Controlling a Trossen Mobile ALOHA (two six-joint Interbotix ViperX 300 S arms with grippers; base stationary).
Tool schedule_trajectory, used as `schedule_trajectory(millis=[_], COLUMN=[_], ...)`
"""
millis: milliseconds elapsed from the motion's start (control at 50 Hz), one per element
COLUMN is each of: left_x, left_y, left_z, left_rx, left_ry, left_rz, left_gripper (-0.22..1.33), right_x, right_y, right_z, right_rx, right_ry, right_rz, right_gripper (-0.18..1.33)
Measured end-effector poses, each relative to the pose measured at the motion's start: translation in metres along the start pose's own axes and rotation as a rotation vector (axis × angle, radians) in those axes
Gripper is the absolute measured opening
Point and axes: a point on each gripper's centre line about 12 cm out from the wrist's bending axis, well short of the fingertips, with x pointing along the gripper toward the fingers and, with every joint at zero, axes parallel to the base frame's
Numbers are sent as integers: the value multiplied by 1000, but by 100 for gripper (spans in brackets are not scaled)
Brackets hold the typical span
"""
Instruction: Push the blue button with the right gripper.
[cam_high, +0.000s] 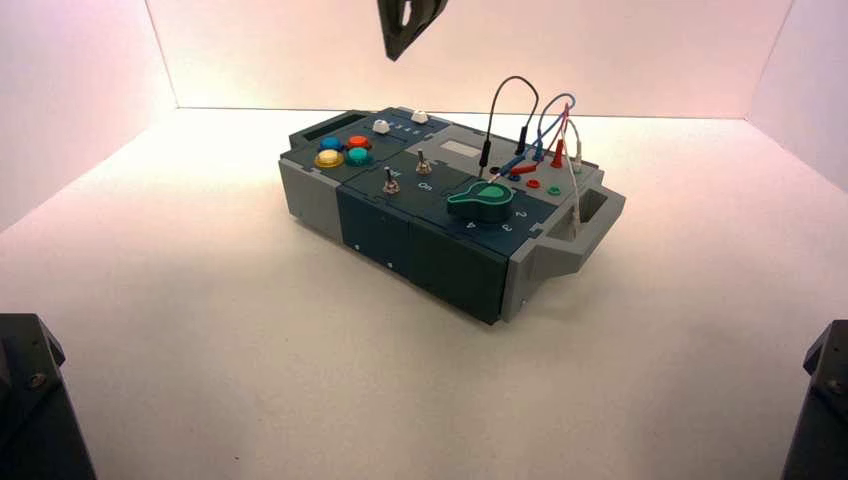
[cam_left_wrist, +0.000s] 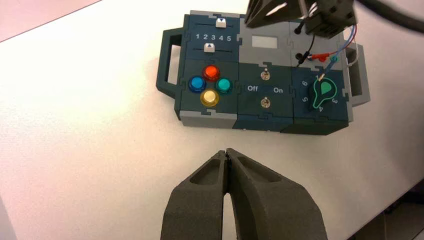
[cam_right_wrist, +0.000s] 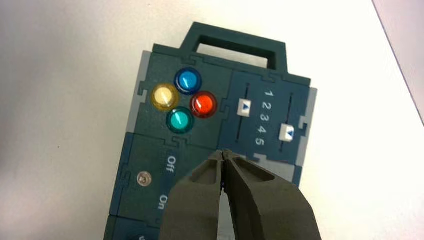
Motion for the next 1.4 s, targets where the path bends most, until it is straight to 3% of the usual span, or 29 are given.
schedule_trajectory(millis=[440, 1400], left_x=[4, 14], left_y=[0, 4], left_z=[0, 1], left_rx=[-6, -18], left_ry=[14, 37], left_rz=[-8, -10], left_gripper=[-16, -16], right_x=[39, 91], right_y=[23, 24], right_z=[20, 30], right_rx=[-66, -92], right_ry=[34, 49], right_rz=[43, 56], right_gripper=[-14, -14])
